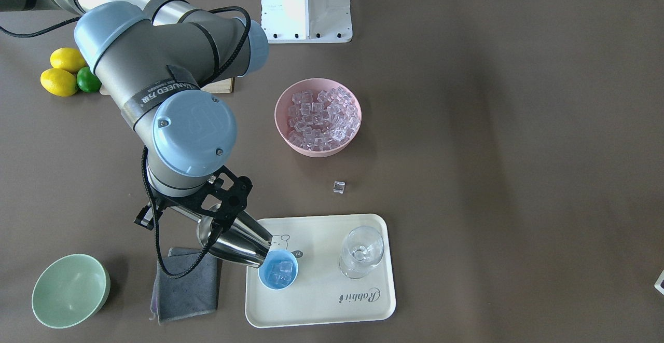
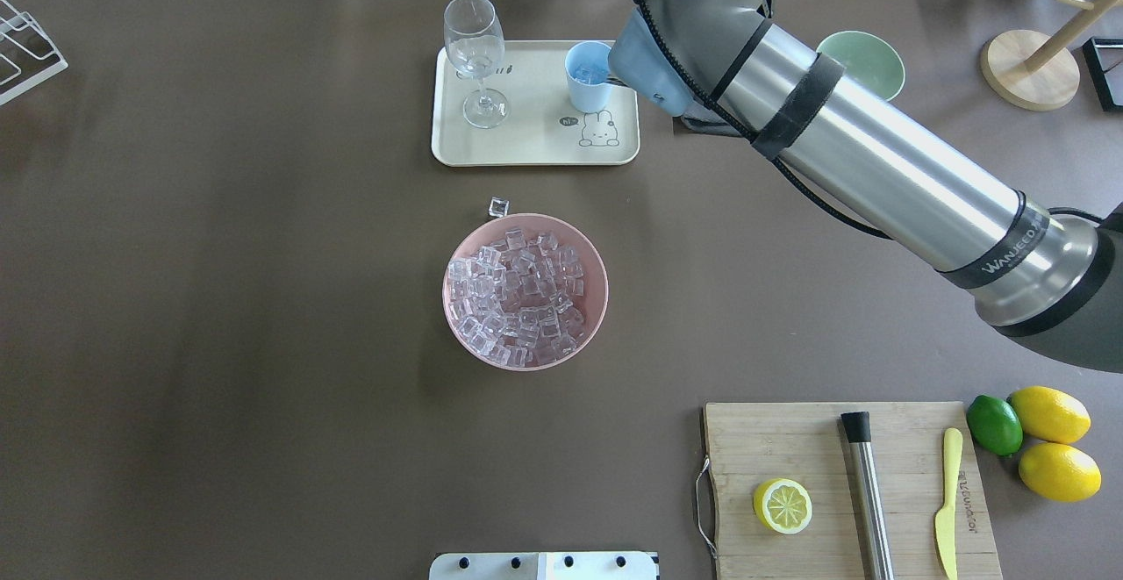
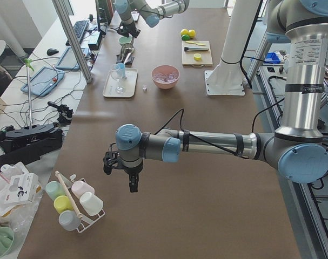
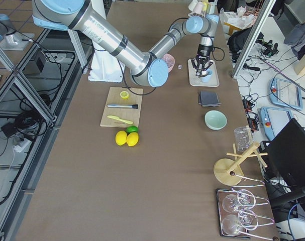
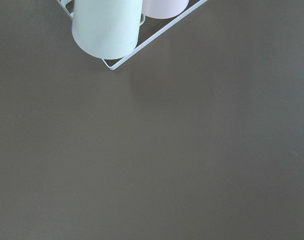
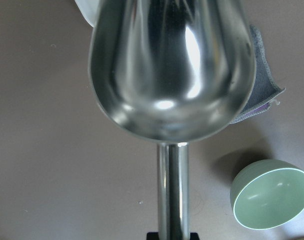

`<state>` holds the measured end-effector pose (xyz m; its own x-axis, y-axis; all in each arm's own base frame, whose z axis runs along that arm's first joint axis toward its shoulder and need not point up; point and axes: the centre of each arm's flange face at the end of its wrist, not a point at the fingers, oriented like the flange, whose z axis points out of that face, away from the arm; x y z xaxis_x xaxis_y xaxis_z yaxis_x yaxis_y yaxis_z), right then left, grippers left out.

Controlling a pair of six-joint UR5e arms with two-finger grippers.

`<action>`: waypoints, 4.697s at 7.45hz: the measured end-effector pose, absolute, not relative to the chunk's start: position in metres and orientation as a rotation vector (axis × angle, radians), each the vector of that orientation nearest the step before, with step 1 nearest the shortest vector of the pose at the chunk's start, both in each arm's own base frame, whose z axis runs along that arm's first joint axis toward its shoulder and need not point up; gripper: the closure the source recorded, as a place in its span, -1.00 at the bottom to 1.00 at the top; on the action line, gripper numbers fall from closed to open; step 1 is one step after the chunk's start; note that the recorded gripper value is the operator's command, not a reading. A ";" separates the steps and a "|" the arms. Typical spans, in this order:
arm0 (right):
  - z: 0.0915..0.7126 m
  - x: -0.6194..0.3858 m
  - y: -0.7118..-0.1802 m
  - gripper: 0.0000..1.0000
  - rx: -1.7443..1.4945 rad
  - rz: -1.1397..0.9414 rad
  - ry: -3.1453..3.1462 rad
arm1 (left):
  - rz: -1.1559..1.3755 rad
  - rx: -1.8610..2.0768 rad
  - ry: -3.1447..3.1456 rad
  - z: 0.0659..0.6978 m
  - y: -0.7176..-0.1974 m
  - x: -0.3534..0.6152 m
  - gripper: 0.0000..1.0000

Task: Put ice in cup with scoop
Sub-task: 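Carry the empty scoop back to its spot with the right gripper, then lower the scoop onto the table and open the right gripper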

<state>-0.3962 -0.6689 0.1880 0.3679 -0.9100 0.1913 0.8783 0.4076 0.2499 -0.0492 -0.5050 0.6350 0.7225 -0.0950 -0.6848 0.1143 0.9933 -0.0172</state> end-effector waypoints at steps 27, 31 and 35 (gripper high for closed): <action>0.659 -0.120 -0.440 0.52 -0.139 0.001 -0.771 | -0.116 0.023 0.757 0.636 -0.504 -0.049 -0.98; 0.661 -0.122 -0.443 -0.98 -0.129 0.000 -0.781 | -0.115 0.025 0.759 0.634 -0.504 -0.049 -0.98; 0.631 -0.101 -0.447 -0.98 -0.070 0.004 -0.821 | -0.115 0.027 0.759 0.633 -0.504 -0.049 -0.98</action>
